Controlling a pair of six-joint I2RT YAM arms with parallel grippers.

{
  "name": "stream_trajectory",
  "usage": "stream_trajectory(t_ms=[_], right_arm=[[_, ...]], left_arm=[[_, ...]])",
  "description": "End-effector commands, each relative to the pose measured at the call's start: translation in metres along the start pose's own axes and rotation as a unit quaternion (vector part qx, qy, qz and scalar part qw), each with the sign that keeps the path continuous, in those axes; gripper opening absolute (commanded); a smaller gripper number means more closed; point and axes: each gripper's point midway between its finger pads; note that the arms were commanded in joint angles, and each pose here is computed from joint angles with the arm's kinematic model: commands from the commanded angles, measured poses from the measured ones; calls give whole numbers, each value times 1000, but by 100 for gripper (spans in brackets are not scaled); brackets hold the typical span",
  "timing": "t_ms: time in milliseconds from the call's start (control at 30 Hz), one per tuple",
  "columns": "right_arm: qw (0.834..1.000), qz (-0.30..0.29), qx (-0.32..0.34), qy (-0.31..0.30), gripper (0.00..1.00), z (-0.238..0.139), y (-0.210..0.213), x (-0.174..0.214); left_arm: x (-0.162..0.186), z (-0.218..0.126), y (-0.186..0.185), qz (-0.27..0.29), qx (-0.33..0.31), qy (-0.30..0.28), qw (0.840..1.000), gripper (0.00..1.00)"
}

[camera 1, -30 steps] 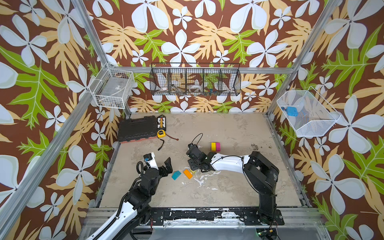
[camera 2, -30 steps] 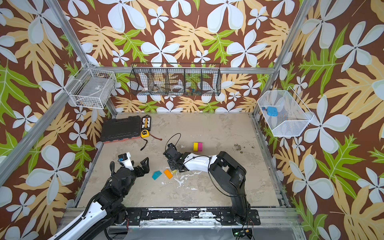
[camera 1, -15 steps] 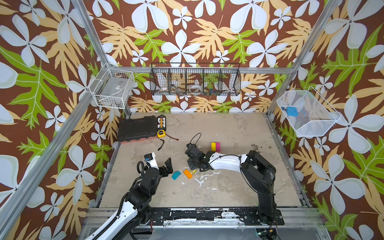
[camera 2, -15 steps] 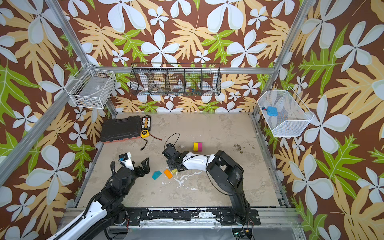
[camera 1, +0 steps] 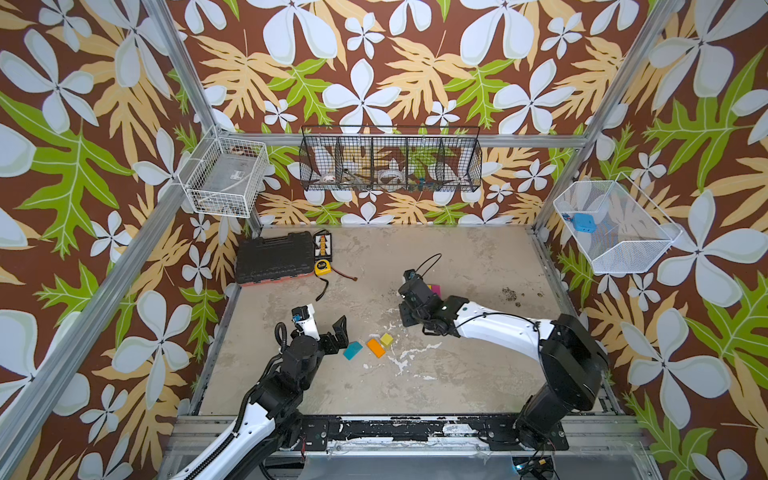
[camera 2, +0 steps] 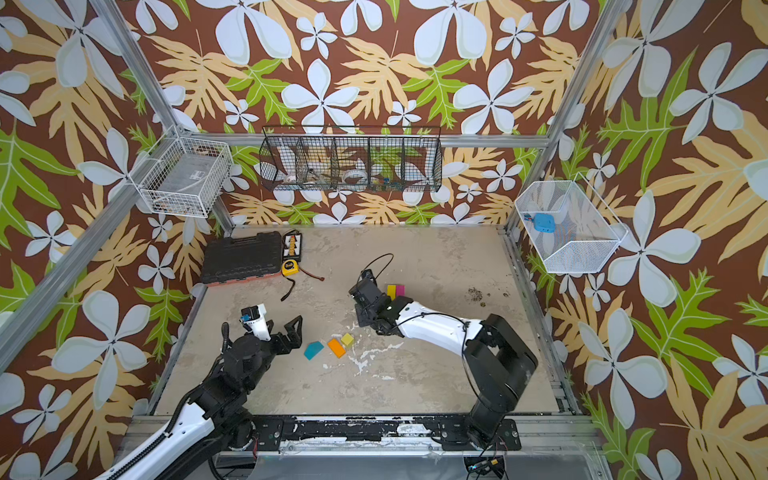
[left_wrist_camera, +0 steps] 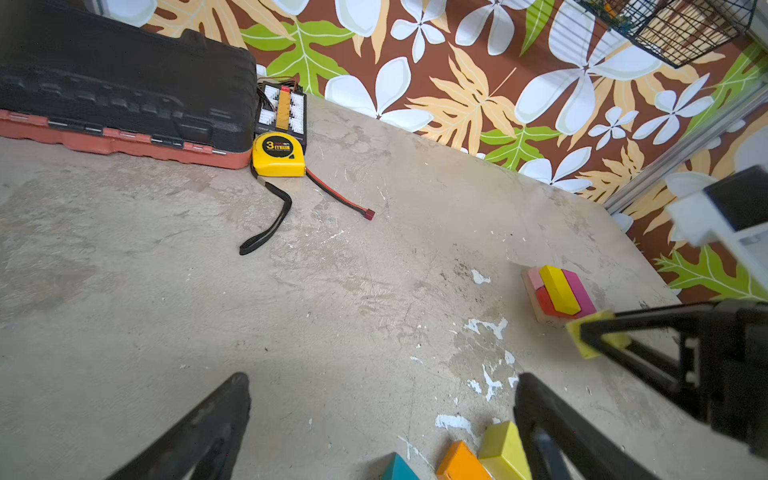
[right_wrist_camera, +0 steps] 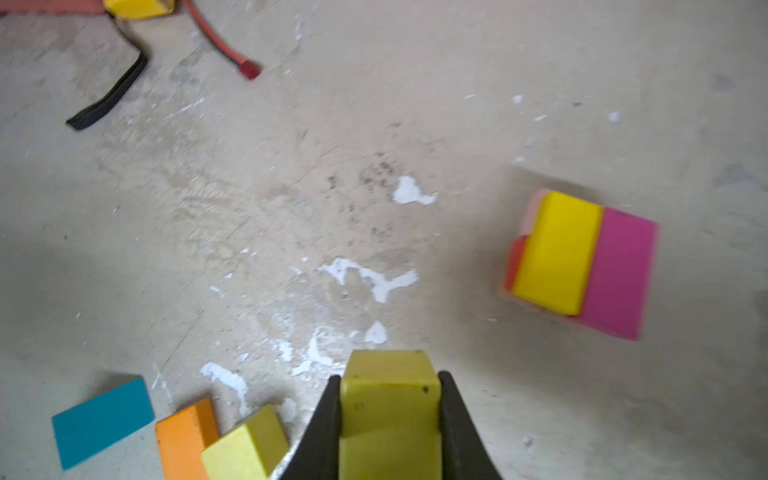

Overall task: Build the wood block tower
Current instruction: 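Lift the yellow-green cube with the right gripper and carry it to the tower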

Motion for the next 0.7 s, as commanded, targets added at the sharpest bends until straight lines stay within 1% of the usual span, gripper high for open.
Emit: stream_trajectory(t_ms=[0, 67, 133, 233, 433, 667], right_arm=[[998, 46, 17, -28, 14, -13, -30, -18], [996, 72, 20, -39, 14, -20, -51, -29], [995, 92, 25, -38, 14, -23, -70, -35], [993, 107, 37, -33, 14, -24, -93, -42], [992, 93, 82, -27, 14, -17, -114, -44], [992, 62, 108, -4, 14, 3, -116, -44]], left_arm=[[-5, 0, -4, -3, 11, -10, 1000, 100], [-6, 0, -6, -2, 15, -11, 1000, 100], [-6, 0, -9, 1, 24, -12, 1000, 100], [-6, -1, -21, 11, 59, -13, 998, 100], [-7, -4, -36, 18, 102, -18, 994, 100], [-4, -3, -40, 21, 115, -15, 993, 100]])
Point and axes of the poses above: each gripper's point midway between its finger pads, its own z axis out along the fingers, its own y axis along the line the jaws close on, x = y × z, and after that the axes turned 13 degrees about z, right-handed
